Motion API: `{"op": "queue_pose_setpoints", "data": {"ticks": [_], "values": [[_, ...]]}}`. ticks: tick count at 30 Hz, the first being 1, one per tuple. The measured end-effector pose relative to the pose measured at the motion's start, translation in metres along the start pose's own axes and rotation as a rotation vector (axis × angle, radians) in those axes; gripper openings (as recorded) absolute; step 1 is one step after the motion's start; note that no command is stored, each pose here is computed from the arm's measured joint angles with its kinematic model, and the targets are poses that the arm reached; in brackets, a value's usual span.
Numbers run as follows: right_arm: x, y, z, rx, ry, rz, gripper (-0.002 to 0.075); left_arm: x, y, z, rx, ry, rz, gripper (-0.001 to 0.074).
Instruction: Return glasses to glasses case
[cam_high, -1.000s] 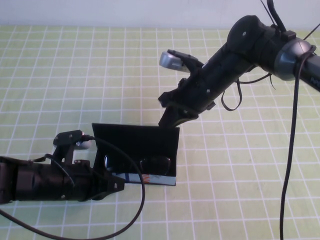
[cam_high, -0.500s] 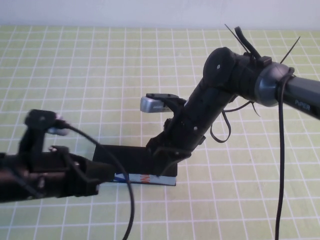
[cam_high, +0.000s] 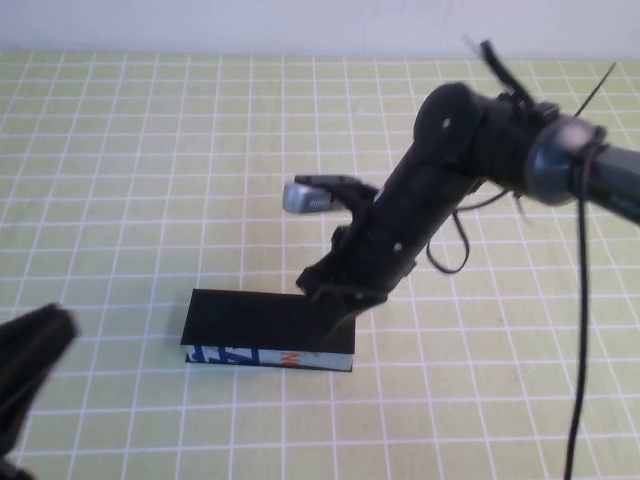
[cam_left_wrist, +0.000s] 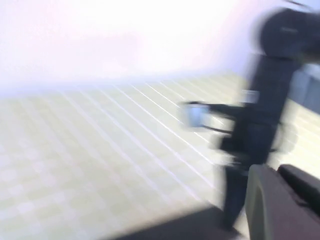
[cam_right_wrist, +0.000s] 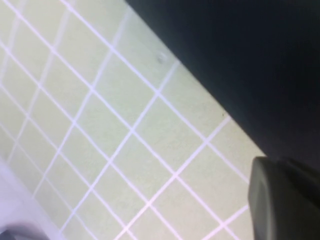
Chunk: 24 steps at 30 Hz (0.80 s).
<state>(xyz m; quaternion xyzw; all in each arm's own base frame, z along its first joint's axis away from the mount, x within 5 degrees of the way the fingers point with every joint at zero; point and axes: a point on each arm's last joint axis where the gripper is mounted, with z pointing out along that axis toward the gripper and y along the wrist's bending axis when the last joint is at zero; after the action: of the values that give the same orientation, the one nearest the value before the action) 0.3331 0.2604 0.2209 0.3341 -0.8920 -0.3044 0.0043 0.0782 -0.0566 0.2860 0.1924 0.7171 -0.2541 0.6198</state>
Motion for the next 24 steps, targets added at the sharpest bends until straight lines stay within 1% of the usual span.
{"op": "queue_pose_setpoints", "data": {"ticks": [3,5,7,11,14,20,24], "values": [[0.003,0.018,-0.028,0.032,-0.056,-0.054,-0.0011,0.016,0.008,-0.018,-0.141,-0.116,0.018,-0.0002],[0.008,0.032,-0.049,0.05,-0.1,-0.088,-0.0011,0.032,0.014,-0.026,-0.219,-0.163,0.013,-0.0002],[0.02,0.048,-0.071,0.075,-0.142,-0.116,-0.0011,0.048,0.021,-0.032,-0.294,-0.201,0.01,-0.0002],[0.052,0.076,-0.112,0.136,-0.244,-0.141,-0.0011,0.075,0.031,-0.036,-0.392,-0.216,0.038,-0.0002],[0.083,0.093,-0.136,0.189,-0.339,-0.139,-0.0011,0.081,0.034,-0.036,-0.42,-0.207,0.065,-0.0002],[0.156,0.121,-0.174,0.257,-0.545,-0.13,-0.0011,0.082,0.034,-0.036,-0.428,-0.203,0.08,-0.0002],[0.209,0.127,-0.184,0.315,-0.676,-0.097,-0.0011,0.082,0.034,-0.036,-0.428,-0.202,0.082,-0.0002]]}}
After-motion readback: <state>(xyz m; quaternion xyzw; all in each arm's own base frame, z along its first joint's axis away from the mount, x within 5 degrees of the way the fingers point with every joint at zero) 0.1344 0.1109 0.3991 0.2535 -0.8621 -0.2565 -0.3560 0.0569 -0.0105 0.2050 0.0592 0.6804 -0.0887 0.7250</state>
